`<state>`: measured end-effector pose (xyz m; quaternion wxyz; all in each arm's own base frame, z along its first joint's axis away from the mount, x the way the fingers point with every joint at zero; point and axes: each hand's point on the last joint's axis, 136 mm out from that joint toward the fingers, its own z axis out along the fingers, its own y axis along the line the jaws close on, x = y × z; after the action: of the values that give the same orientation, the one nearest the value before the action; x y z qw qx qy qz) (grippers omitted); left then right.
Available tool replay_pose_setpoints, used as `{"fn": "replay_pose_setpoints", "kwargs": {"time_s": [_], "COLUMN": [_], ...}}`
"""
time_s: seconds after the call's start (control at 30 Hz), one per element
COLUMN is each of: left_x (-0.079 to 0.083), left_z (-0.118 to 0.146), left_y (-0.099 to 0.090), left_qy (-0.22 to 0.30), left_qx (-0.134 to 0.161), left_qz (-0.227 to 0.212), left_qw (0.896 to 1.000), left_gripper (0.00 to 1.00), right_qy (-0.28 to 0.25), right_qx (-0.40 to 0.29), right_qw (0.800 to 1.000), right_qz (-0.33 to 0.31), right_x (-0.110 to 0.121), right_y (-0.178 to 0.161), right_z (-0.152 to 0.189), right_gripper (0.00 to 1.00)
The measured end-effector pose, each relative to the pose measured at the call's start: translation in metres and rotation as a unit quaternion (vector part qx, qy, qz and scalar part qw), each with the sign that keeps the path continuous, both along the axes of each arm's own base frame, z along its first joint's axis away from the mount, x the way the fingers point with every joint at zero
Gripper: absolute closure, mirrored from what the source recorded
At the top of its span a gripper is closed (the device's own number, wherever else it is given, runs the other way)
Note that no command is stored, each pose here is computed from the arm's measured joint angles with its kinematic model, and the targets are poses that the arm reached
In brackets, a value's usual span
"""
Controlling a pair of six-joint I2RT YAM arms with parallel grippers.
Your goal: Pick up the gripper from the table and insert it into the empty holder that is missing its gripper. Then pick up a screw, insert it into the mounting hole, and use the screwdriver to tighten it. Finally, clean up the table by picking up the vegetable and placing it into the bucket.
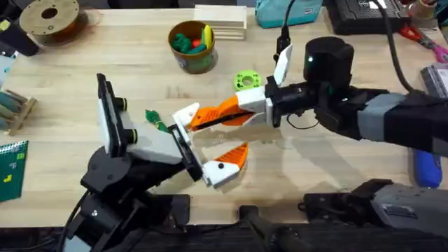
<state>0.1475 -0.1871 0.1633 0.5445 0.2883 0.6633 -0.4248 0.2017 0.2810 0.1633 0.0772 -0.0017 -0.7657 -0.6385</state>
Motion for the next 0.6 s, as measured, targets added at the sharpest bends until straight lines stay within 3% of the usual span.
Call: {"fn": "replay_pose_setpoints", "kwargs": {"time_s": [0.6], "left_x": [-0.0004], "left_z": [-0.0004], "left_y": [-0.0003], "left_qy": [0.010], "left_qx": [-0.004], "left_qz": [-0.001], "left_qw": [1.000], "left_gripper": [0.014], "right_qy": [0.011], "right_qx": [-0.004], "right_qw": [1.000], "right_qz": [-0.001], "right_x": [0.0052], "right_y": [0.0027], "right_z": [-0.0044], "right_gripper": [0.986]}}
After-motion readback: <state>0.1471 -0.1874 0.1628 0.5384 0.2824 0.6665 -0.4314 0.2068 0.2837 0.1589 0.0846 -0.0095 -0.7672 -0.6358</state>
